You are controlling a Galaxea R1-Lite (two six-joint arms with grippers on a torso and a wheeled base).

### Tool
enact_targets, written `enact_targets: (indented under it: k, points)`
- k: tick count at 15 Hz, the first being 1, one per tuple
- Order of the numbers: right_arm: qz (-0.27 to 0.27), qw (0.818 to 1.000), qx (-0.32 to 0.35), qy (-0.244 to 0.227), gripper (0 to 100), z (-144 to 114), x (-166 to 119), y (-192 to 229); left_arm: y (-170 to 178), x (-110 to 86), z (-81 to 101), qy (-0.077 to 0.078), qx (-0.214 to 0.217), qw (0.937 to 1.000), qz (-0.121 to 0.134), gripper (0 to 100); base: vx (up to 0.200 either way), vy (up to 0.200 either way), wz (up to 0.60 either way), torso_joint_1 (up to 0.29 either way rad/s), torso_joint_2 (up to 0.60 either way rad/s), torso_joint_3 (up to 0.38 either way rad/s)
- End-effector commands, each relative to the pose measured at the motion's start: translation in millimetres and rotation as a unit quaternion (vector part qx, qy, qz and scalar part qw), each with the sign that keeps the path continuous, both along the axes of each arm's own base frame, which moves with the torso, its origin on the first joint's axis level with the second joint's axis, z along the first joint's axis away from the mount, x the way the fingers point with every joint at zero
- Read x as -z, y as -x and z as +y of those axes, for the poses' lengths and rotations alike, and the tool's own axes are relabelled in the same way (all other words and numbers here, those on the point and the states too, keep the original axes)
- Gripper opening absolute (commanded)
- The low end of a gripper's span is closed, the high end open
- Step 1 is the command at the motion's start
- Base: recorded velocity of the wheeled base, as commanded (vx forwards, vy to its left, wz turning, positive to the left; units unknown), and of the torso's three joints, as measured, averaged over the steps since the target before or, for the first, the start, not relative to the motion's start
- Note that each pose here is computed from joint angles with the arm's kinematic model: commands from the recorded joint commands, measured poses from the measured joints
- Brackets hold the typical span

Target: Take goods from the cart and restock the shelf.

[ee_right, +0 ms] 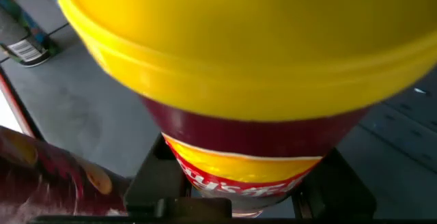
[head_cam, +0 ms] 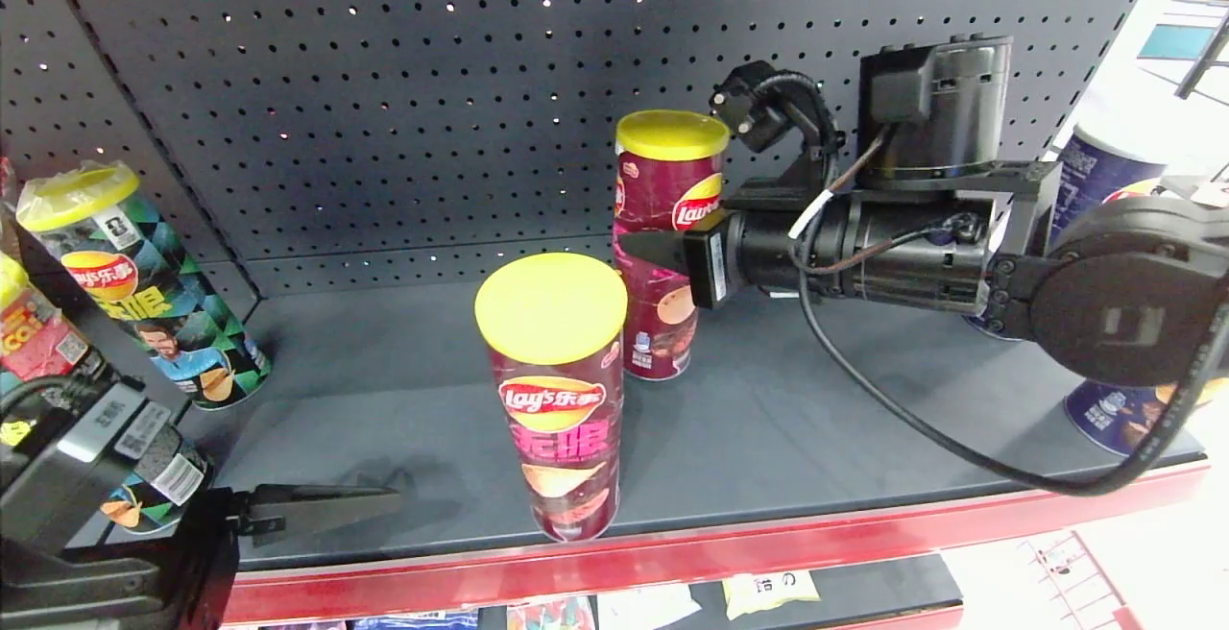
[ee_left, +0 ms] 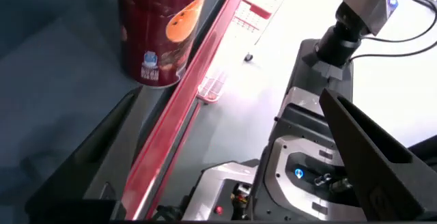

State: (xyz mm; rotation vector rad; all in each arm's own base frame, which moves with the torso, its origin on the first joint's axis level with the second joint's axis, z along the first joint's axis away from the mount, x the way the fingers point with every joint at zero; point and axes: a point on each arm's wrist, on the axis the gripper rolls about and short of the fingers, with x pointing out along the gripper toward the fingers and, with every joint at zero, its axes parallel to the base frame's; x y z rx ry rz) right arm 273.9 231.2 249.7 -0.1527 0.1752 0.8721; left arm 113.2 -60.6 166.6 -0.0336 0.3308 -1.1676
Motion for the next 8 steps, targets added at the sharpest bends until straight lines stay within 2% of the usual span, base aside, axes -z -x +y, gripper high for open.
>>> enact_targets:
  k: [1, 3, 8]
  points:
    - [0.008, 1.000, -0.009, 0.007, 0, 12.9, 9.7, -5.7, 13.1, -4.2, 8.7, 0.015, -0.029, 0.9994, -0.013, 100, 0.000, 0.000, 0.00, 0.000, 0.00, 0.000]
    - [0.005, 1.000, -0.009, 0.005, 0, 16.1, 9.1, -8.5, 17.7, -5.5, 12.4, 0.024, -0.050, 0.9984, -0.009, 100, 0.000, 0.000, 0.00, 0.000, 0.00, 0.000]
    - [0.008, 1.000, -0.018, 0.005, 0, 30.3, 14.0, -13.3, 18.1, -7.2, 14.9, 0.022, -0.077, 0.9966, -0.018, 100, 0.000, 0.000, 0.00, 0.000, 0.00, 0.000]
